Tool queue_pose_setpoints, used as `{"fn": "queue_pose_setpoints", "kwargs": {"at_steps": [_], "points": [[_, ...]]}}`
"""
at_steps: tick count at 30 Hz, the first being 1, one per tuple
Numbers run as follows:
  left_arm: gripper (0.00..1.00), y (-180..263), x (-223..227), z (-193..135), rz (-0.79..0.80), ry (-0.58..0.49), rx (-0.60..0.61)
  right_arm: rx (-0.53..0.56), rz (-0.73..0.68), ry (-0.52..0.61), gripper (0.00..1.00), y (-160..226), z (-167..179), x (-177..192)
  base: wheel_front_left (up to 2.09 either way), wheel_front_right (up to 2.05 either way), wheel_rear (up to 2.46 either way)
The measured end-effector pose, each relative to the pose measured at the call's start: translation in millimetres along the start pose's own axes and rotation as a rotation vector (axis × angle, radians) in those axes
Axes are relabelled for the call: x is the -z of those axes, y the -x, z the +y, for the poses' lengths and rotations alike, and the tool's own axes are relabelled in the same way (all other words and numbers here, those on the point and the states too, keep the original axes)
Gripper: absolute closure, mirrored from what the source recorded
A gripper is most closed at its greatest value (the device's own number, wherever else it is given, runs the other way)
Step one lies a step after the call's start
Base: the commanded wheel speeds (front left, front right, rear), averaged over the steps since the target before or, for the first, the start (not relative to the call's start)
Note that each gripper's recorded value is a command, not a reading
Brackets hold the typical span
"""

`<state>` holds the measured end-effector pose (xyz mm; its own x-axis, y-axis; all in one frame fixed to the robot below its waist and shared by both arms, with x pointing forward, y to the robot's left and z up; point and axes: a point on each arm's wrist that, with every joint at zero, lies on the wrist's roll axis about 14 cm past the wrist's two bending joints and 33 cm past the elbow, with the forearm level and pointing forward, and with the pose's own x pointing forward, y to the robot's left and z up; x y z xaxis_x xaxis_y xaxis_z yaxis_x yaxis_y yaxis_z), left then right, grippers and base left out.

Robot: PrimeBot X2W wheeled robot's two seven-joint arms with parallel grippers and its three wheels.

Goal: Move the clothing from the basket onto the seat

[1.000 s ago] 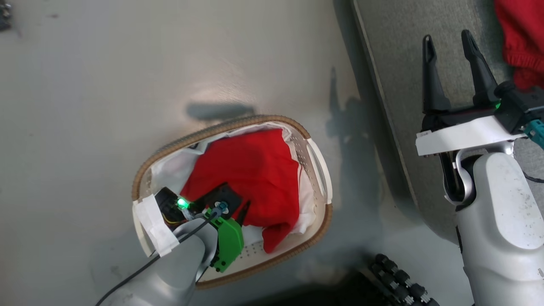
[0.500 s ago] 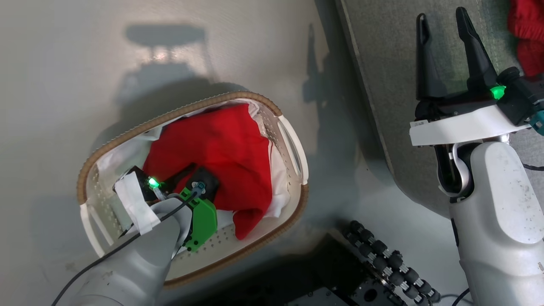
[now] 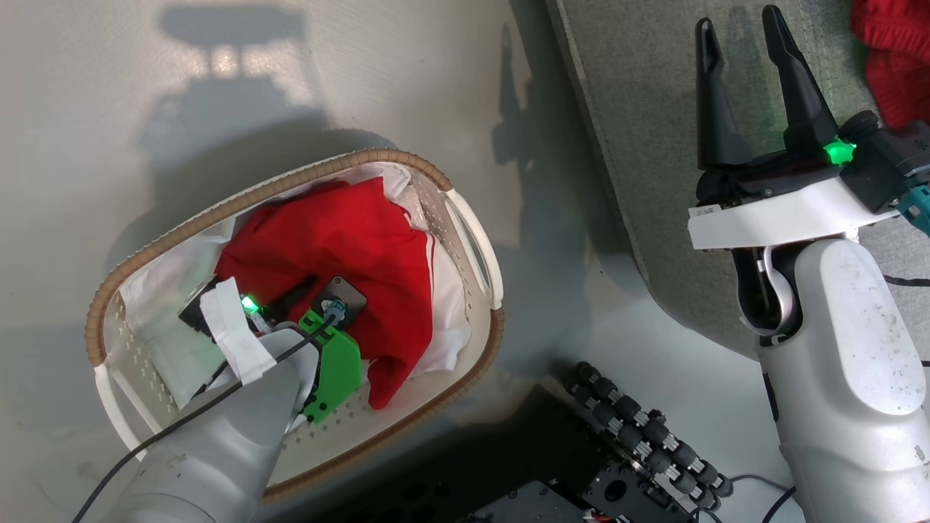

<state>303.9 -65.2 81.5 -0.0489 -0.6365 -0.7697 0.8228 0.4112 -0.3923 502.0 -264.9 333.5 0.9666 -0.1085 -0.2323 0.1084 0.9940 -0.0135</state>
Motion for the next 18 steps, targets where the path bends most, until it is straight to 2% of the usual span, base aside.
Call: {"fn": "queue_pose_setpoints", "kwargs": {"at_steps": [1,2,3,9,18], "points": [[0.64,0,1,1,0.007,0.001,-0.004,0.000,-0.001,0.000,0.00,0,0,-1,0.00,0.00,0.00],[0.96,1,2,1,0.015,-0.001,-0.007,0.000,-0.003,0.000,0.00,0,0,-1,0.00,0.00,0.00],[1.00,2,3,1,0.022,-0.001,-0.009,0.001,-0.003,-0.001,0.00,0,0,-2,0.00,0.00,0.00],[1.00,7,5,6,0.036,0.010,-0.035,-0.003,-0.011,-0.002,0.00,0,2,-6,0.00,0.00,0.00],[1.00,20,-15,7,-0.058,0.031,-0.063,-0.005,-0.032,-0.001,0.00,2,3,-16,0.00,0.00,0.00]]}}
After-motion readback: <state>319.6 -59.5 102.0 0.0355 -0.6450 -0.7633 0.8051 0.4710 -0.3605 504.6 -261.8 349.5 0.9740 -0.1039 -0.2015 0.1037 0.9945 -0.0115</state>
